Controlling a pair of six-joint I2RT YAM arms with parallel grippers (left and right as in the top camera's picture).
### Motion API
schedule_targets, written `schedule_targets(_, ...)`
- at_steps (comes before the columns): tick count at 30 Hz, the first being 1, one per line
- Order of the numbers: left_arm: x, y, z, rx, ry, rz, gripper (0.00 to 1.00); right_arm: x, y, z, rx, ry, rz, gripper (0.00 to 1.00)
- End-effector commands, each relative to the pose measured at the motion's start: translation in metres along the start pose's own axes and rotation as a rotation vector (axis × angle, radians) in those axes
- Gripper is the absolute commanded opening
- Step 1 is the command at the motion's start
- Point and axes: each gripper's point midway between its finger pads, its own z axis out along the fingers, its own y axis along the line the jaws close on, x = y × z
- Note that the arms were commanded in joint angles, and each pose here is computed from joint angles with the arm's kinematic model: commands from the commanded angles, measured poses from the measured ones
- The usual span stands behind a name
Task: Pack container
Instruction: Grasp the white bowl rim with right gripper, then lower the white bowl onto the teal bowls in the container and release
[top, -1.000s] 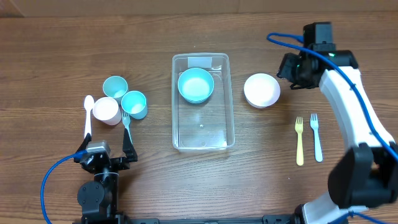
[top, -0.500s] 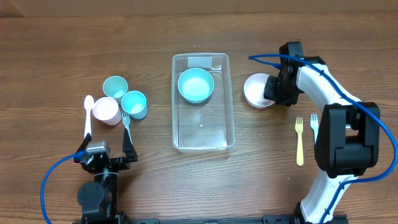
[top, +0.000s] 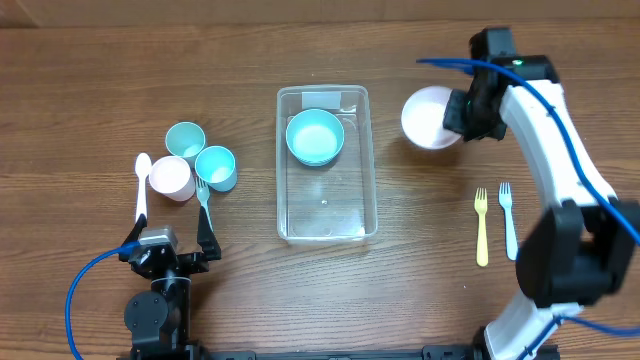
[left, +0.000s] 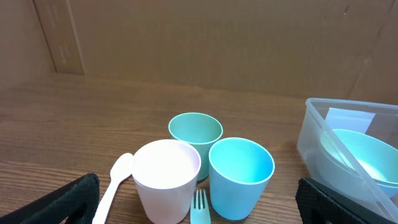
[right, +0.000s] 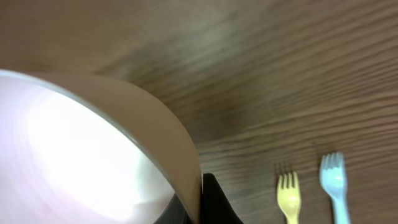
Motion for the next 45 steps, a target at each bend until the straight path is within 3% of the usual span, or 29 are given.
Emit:
schedule_targets(1, 0.000, 0.001, 0.000, -0.004, -0.004, -0.018, 1.00, -0.005, 0.034, -0.067, -0.070, -0.160, -0.080, 0.04)
schedule_targets(8, 0.000, 0.001, 0.000, -0.004, -0.004, -0.018, 1.00, 0.039, 0.154, -0.097, -0.200, -0.285, -0.344, 0.04)
schedule_targets(12, 0.000, 0.001, 0.000, -0.004, -0.004, -0.018, 1.00, 0.057, 0.193, -0.057, -0.151, -0.285, -0.416, 0.04)
schedule_targets(21, 0.000, 0.001, 0.000, -0.004, -0.004, -0.018, 1.00, 0.059, 0.206, 0.031, -0.080, -0.188, -0.429, 0.04)
schedule_targets(36, 0.000, 0.001, 0.000, -0.004, -0.004, -0.018, 1.00, 0.053, 0.214, 0.043, -0.094, -0.208, -0.423, 0.05)
schedule_targets(37, 0.000, 0.001, 0.000, -0.004, -0.004, -0.018, 1.00, 0.054, 0.214, 0.044, -0.093, -0.206, -0.423, 0.11)
schedule_targets(39, 0.000, 0.001, 0.000, -0.004, -0.004, -0.018, 1.00, 0.054, 0.214, 0.044, -0.093, -0.206, -0.423, 0.34)
schedule_targets(41, 0.000, 0.001, 0.000, -0.004, -0.004, -0.018, 1.00, 0.054, 0.214, 0.044, -0.096, -0.204, -0.424, 0.73)
schedule_targets(42, 0.000, 0.001, 0.000, -0.004, -0.004, -0.018, 1.00, 0.055, 0.214, 0.044, -0.100, -0.198, -0.425, 0.78)
schedule_targets(45, 0.000, 0.001, 0.000, -0.004, -0.004, -0.018, 1.00, 0.056, 0.208, 0.031, -0.089, -0.190, -0.424, 0.78)
